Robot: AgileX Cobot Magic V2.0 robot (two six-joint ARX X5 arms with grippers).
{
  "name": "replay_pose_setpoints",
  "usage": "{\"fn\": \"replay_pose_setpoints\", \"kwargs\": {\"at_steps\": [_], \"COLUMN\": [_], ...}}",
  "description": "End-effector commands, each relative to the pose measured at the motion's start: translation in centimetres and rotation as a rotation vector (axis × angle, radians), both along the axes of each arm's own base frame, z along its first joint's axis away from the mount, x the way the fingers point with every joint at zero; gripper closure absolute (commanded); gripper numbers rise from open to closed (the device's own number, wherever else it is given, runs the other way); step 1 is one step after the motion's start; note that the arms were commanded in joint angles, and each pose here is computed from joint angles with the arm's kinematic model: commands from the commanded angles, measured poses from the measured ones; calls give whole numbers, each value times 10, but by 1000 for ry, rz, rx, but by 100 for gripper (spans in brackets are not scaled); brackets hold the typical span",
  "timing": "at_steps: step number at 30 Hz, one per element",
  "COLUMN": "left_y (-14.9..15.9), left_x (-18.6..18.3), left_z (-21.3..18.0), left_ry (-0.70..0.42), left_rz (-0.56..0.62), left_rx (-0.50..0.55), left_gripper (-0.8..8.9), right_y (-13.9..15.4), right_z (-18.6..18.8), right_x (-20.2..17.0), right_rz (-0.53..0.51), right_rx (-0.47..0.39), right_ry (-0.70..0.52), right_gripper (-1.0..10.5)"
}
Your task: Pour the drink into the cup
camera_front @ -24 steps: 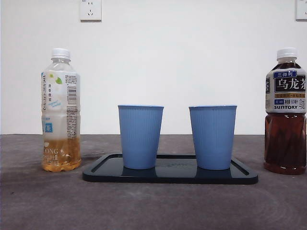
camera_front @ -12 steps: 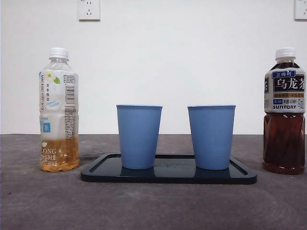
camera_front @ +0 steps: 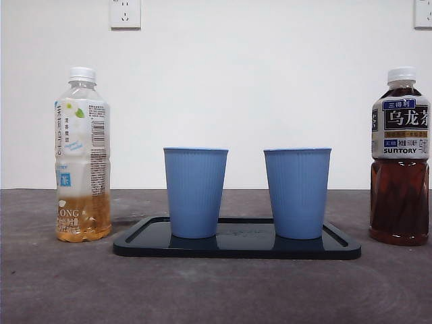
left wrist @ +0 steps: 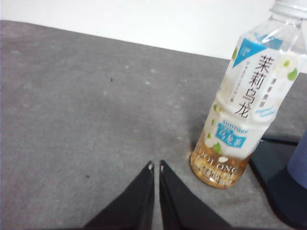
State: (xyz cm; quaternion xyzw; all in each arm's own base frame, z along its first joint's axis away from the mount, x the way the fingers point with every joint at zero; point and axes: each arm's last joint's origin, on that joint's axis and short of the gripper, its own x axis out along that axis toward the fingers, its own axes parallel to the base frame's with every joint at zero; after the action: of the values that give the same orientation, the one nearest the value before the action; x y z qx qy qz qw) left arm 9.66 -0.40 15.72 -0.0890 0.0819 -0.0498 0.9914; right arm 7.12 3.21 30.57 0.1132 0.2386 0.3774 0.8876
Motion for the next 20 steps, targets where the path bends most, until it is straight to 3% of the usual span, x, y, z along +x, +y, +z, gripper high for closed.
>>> {"fn": "replay_pose_setpoints", "kwargs": {"at_steps": [1,16,20], "left_y": [0,0,0], "left_x": [1,1,1], "left_z": [-5,-5,-5], "left_ry": [-4,-4,-4], "left_rz": [2,2,2], "left_rx": [14,14,14], "left_gripper": [794,794,794], "right_y": [0,0,-7], "right_z": [4,4,-4], "right_x": [-1,0,3], "right_rz": [8,-1,-169], "right_rx": [-1,-12,-118], "right_ry": [-22,-34,-110], "right_gripper": [931,931,932]}}
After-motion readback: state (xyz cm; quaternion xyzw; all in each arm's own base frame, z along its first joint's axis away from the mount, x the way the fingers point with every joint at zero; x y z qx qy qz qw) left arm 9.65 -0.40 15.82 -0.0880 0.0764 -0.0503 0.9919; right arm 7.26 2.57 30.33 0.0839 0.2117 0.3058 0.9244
